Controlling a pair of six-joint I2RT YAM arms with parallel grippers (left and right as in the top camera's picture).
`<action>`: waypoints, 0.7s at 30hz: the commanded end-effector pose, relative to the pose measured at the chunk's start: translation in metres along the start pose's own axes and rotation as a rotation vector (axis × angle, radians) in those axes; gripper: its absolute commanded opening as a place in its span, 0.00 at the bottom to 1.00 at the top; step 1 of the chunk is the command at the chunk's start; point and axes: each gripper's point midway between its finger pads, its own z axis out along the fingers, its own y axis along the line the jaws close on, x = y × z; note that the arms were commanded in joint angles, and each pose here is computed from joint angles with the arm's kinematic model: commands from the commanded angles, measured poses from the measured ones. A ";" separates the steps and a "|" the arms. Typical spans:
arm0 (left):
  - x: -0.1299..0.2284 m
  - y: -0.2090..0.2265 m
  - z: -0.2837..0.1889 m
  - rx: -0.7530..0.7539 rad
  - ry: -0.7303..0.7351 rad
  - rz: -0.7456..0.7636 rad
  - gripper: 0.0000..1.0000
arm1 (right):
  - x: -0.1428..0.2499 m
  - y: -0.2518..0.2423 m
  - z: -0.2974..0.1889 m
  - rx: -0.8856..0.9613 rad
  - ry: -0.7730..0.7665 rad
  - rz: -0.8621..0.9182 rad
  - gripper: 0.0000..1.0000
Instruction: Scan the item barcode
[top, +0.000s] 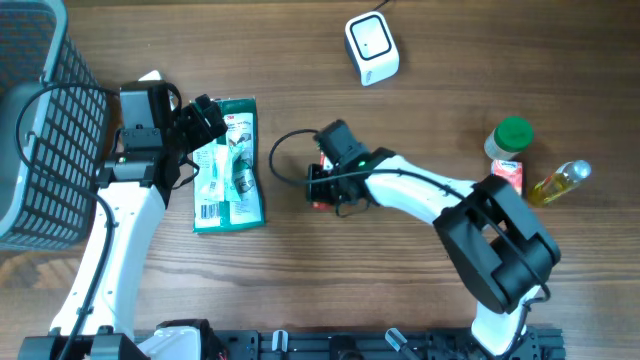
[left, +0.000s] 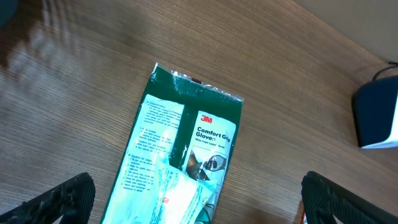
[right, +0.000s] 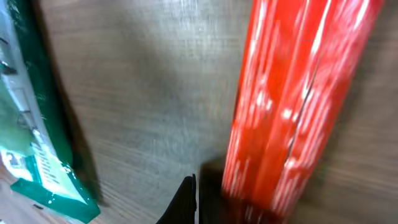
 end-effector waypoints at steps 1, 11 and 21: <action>-0.001 0.002 0.001 -0.006 0.000 0.017 1.00 | -0.001 0.032 -0.019 -0.132 0.017 -0.157 0.05; -0.001 0.002 0.001 -0.006 0.000 0.017 1.00 | -0.018 0.031 -0.074 -0.061 -0.077 -0.205 0.04; -0.001 0.002 0.001 -0.006 0.000 0.017 1.00 | 0.022 -0.024 -0.024 0.073 0.085 -0.103 0.04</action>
